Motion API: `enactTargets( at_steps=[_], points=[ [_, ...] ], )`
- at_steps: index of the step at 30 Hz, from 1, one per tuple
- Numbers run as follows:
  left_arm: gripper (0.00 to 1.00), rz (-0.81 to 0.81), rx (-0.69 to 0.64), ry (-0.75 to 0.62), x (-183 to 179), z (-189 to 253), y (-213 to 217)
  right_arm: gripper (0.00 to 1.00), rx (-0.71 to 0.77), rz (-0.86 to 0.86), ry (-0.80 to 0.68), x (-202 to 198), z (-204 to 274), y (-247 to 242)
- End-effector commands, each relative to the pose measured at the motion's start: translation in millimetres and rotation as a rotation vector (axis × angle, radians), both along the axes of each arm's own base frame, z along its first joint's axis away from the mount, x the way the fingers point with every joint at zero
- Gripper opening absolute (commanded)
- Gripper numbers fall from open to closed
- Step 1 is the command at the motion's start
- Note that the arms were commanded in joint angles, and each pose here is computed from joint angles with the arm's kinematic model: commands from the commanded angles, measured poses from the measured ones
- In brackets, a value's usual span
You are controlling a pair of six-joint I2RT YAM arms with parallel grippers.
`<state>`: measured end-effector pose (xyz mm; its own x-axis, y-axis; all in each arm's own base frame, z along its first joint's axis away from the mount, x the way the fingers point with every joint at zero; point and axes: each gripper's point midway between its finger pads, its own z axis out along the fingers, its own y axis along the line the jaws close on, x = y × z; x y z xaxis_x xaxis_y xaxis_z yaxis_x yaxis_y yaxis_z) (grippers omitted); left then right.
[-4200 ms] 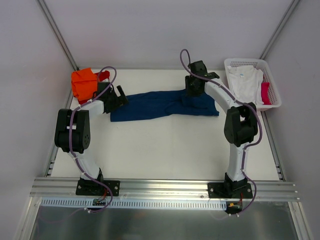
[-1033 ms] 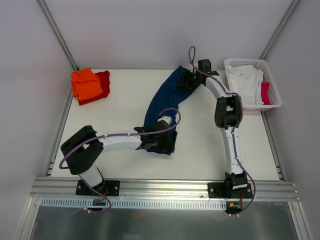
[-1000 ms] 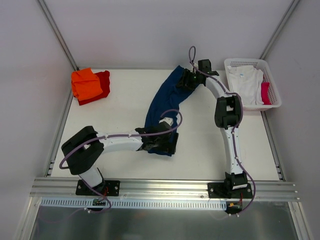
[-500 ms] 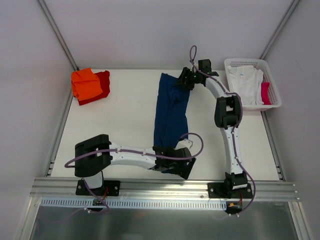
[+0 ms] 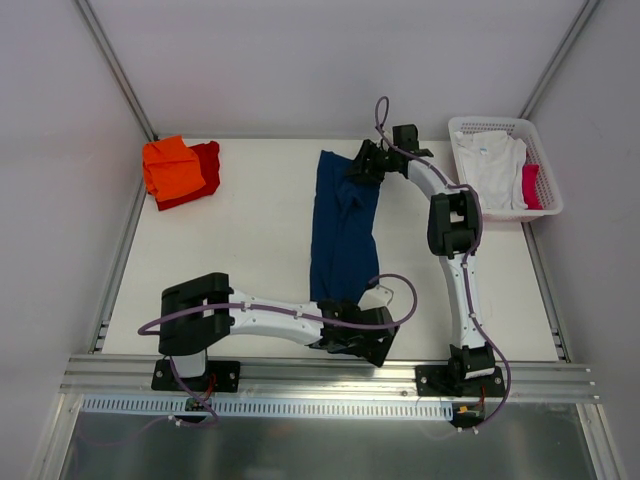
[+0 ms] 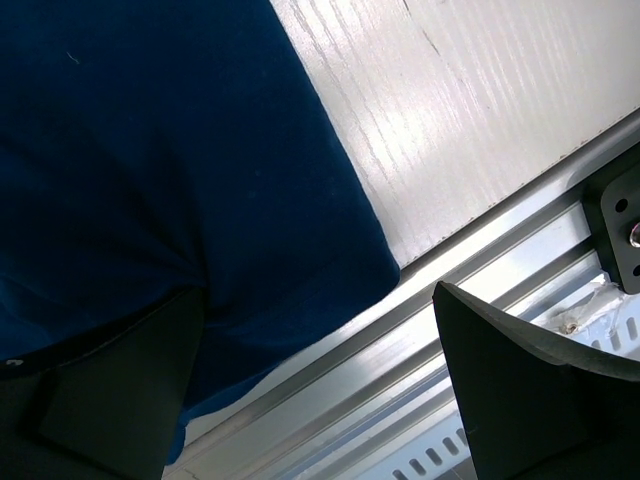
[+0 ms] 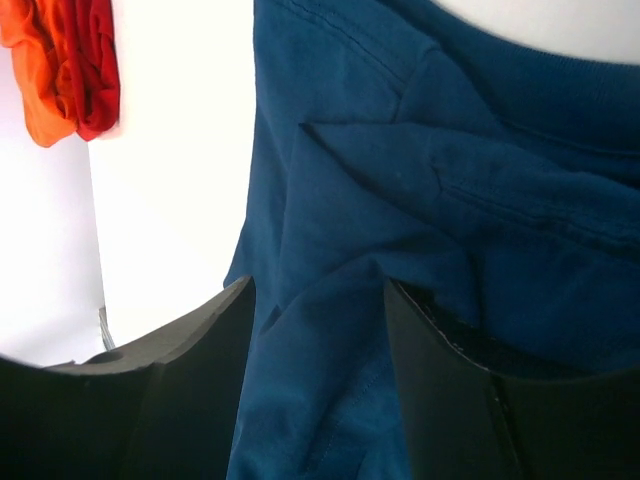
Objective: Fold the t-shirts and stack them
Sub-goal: Rotate the tshirt 90 degrees
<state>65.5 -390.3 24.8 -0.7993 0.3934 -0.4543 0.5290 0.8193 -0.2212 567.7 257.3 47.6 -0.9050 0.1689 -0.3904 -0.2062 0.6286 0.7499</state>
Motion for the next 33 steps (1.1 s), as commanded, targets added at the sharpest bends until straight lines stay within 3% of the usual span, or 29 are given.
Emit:
enactTargets(
  at_steps=[1, 11, 17, 21, 22, 24, 27, 33],
  points=[
    [0.99, 0.002, 0.139, 0.045, -16.9, -17.2, 32.8, 0.59, 0.016, 0.025, -0.069, -3.7, 32.0, 4.9],
    [0.99, 0.055, 0.021, -0.231, 65.4, 80.2, 27.5, 0.59, -0.045, 0.000, -0.223, -4.8, 113.8, -13.8],
    [0.99, 0.120, -0.056, -0.345, 106.1, 134.7, 44.8, 0.59, -0.143, -0.042, -0.280, -27.3, 144.5, -38.5],
    [0.99, 0.198, -0.070, -0.349, 120.8, 139.5, 73.4, 0.59, -0.256, -0.114, -0.275, -53.2, 143.4, -64.2],
    [0.99, 0.214, -0.062, -0.343, 120.5, 134.2, 86.2, 0.59, -0.287, -0.113, -0.218, -70.9, 118.8, -70.7],
    [0.99, 0.270, -0.054, -0.328, 123.7, 123.6, 109.4, 0.59, -0.306, -0.159, -0.263, -86.4, 135.7, -80.0],
    [0.99, 0.333, -0.041, -0.302, 124.0, 107.8, 137.3, 0.59, -0.364, -0.188, -0.197, -135.8, 103.9, -95.9],
    [0.99, 0.433, -0.172, -0.224, 118.8, 82.7, 171.7, 0.59, -0.427, -0.244, -0.210, -206.5, 98.4, -113.1]
  ],
)
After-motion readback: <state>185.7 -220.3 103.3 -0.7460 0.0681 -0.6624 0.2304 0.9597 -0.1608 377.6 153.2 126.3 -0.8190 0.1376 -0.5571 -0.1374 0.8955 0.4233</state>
